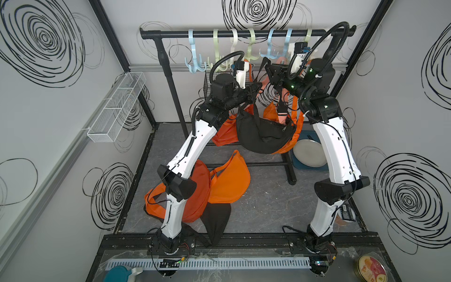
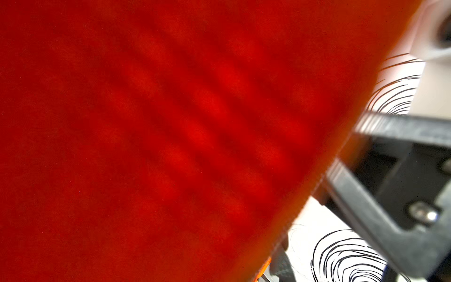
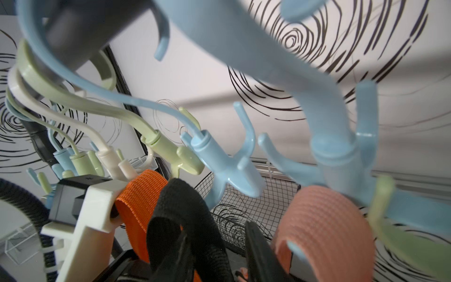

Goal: Hang the bag on a hook
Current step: Hang the bag on the hook.

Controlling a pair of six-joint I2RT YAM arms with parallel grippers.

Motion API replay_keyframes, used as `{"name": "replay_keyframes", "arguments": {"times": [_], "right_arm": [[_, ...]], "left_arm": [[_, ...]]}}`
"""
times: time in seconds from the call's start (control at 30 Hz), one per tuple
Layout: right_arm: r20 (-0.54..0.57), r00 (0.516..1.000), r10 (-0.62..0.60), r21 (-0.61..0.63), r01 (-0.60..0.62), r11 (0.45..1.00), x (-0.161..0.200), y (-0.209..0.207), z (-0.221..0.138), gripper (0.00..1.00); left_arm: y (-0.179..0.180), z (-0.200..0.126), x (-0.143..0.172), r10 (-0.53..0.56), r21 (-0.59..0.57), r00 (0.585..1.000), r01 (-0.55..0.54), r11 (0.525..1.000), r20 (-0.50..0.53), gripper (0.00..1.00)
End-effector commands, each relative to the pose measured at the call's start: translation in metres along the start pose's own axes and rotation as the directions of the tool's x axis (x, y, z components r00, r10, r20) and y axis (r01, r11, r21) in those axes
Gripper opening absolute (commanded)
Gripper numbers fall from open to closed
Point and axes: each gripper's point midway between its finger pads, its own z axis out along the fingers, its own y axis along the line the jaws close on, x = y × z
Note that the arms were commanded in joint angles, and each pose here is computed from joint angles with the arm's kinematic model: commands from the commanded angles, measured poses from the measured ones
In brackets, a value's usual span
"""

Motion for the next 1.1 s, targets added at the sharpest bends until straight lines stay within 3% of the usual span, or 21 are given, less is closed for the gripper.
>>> {"name": "replay_keyframes", "arguments": {"times": [0.0, 0.07, 0.2, 0.33, 0.57, 1.07], "right_arm": [[0.045, 0.999, -0.019, 0.002, 0.019, 1.0, -0.019, 0.008, -0.022, 0.42], [0.047, 0.999, -0.021, 0.003, 0.021, 1.0, -0.018, 0.009, -0.027, 0.41], [0.053, 0.998, -0.022, -0.007, 0.023, 1.0, -0.017, 0.012, -0.035, 0.15], [0.053, 0.998, -0.03, -0.012, 0.03, 0.999, -0.017, 0.015, -0.038, 0.0], [0.009, 0.999, -0.047, -0.003, 0.047, 0.999, -0.003, 0.009, -0.029, 0.0], [0.052, 0.998, -0.027, -0.056, 0.03, 0.998, -0.025, 0.011, -0.008, 0.0]], "left_arm": [[0.005, -0.001, 0.003, 0.004, 0.001, 1.0, -0.004, 1.0, -0.016, 0.0], [0.004, -0.001, 0.002, 0.005, 0.004, 1.0, -0.005, 1.0, -0.014, 0.0], [0.006, -0.001, 0.003, 0.002, 0.004, 1.0, -0.002, 1.0, -0.018, 0.0], [0.006, 0.003, 0.01, -0.005, 0.011, 0.999, 0.006, 1.0, -0.032, 0.0], [0.008, 0.009, 0.026, -0.01, 0.013, 0.997, 0.011, 1.0, -0.071, 0.0], [0.012, 0.004, -0.008, -0.05, 0.051, 0.999, 0.049, 0.998, 0.02, 0.0]]}}
